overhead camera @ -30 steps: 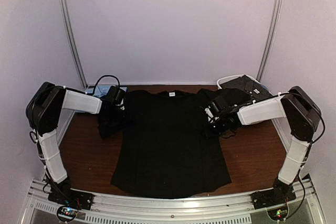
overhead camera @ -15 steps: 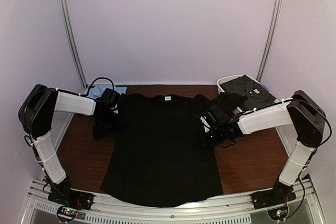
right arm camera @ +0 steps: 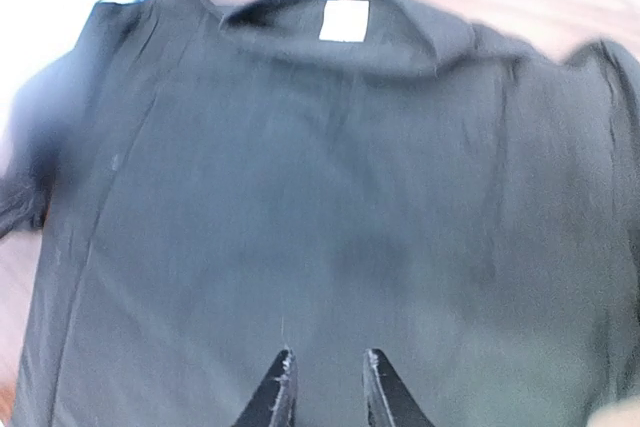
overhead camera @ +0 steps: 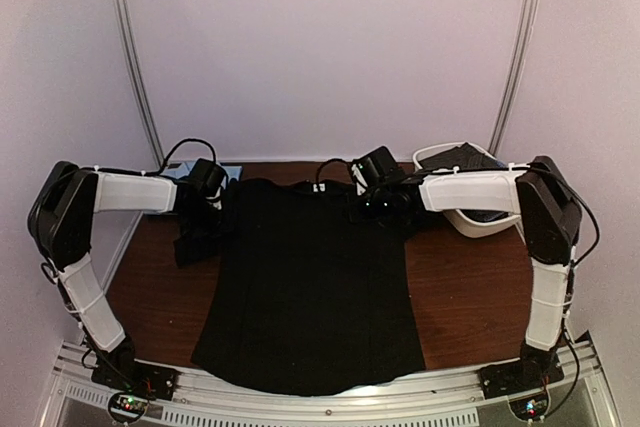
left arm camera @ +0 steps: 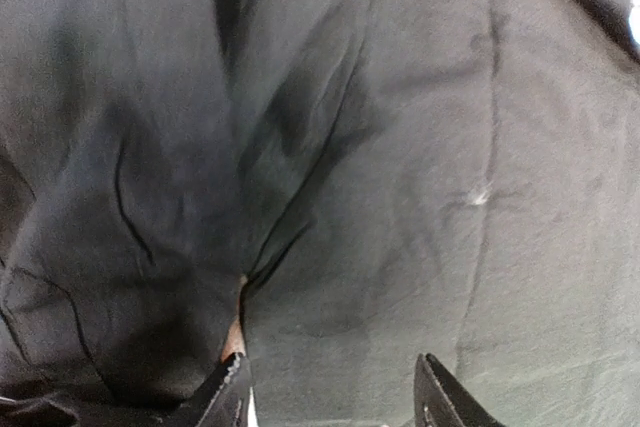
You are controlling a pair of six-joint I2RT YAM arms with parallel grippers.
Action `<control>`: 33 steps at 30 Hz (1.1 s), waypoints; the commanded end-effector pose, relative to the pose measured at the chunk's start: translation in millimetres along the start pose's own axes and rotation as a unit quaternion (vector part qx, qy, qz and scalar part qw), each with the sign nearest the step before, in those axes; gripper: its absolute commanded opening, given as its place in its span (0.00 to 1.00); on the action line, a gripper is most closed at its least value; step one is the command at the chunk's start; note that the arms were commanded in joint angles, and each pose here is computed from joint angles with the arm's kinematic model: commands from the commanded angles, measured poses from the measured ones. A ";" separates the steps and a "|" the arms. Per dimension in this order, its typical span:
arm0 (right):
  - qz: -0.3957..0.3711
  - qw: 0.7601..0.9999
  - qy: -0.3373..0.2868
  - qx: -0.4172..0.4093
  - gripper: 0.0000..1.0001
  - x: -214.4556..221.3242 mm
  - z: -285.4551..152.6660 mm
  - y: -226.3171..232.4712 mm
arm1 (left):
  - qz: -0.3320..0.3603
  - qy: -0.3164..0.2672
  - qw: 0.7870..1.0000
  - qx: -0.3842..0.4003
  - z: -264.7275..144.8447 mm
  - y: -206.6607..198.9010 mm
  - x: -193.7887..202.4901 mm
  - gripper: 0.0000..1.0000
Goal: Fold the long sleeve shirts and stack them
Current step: Flatten out the crumpled shirt at the center of the board.
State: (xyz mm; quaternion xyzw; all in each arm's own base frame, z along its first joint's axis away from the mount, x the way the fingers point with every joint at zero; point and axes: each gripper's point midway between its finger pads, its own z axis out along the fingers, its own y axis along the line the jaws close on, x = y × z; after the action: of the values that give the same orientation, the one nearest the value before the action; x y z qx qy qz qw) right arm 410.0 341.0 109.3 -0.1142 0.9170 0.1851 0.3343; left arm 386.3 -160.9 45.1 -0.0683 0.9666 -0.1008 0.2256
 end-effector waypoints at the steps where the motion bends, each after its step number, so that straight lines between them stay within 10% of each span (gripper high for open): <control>1: 0.009 1.000 -0.007 -0.007 0.22 -18.8 37.0 -9.9 | 0.019 -0.032 0.999 0.017 -22.9 -12.3 -27.2 0.57; 19: 0.123 0.988 -0.042 -0.078 0.18 -81.0 136.9 -61.6 | 0.028 -0.047 0.998 0.040 -47.5 -23.9 -39.2 0.57; 33: 0.306 0.902 -0.139 -0.273 0.26 -157.7 160.0 -72.3 | 0.021 -0.061 0.997 0.044 -72.2 -20.5 -36.7 0.57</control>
State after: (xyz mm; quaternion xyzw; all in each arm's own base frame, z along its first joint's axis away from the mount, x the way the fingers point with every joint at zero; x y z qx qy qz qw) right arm 635.3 347.8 60.6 0.0861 0.8097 0.4647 0.3479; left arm 387.4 -165.2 110.8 -0.0417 0.9540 -0.1260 0.2688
